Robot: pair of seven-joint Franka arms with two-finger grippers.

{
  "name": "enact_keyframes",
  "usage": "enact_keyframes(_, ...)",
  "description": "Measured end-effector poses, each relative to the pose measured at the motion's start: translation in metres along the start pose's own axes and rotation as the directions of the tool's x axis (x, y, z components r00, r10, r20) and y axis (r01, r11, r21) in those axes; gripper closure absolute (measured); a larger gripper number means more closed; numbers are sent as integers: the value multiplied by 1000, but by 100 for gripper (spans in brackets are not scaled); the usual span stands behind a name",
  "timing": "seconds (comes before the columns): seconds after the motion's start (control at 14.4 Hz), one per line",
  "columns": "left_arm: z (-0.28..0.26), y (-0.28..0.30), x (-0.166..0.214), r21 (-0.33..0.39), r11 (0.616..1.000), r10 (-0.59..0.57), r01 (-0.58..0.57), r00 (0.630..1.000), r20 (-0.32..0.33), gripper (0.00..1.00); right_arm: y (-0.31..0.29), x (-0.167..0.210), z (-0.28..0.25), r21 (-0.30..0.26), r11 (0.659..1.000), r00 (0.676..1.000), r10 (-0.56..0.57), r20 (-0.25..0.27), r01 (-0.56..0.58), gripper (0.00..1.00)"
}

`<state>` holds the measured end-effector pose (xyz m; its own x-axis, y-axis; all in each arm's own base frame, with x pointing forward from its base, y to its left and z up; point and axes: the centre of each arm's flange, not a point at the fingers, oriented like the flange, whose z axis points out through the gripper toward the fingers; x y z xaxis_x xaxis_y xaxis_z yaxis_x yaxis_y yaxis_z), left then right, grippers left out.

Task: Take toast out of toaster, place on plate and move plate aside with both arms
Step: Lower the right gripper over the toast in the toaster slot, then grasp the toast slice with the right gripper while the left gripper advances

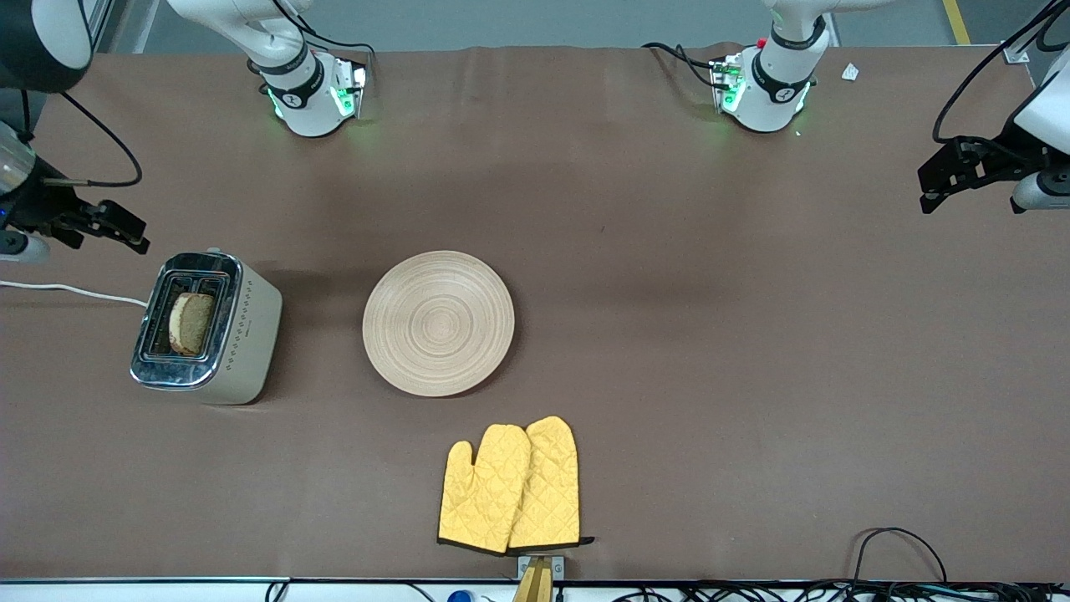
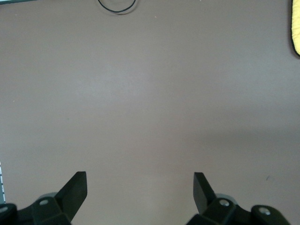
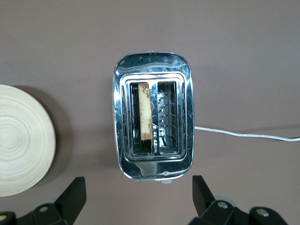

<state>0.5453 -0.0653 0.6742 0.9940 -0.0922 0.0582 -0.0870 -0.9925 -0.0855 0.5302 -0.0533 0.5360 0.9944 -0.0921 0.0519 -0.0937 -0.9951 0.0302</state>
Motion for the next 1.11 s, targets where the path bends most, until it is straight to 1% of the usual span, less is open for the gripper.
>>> enact_keyframes(0.14,3,1,1,-7,1000,2,-2,1000,5,0,-2,8,27,-2,1000,1000,-1,-12,1,0)
enact_keyframes(0.49,11,5,6,-11,1000,12,-12,1000,19,0,-8,31,82,9,1000,1000,10,-4,-10,0)
enact_keyframes(0.69,23,8,12,-16,1000,17,-16,999,40,0,-11,43,116,13,1000,1000,19,-1,-19,0)
enact_keyframes(0.97,49,12,26,-69,997,21,-15,997,73,0,-13,51,155,3,1000,999,19,27,-19,4)
enact_keyframes(1.04,56,13,31,-78,997,21,-15,997,73,0,-13,51,159,2,1000,999,19,38,-19,8)
enact_keyframes(1.11,63,16,36,-99,995,23,-15,997,75,0,-12,49,160,2,1000,998,22,50,-22,17)
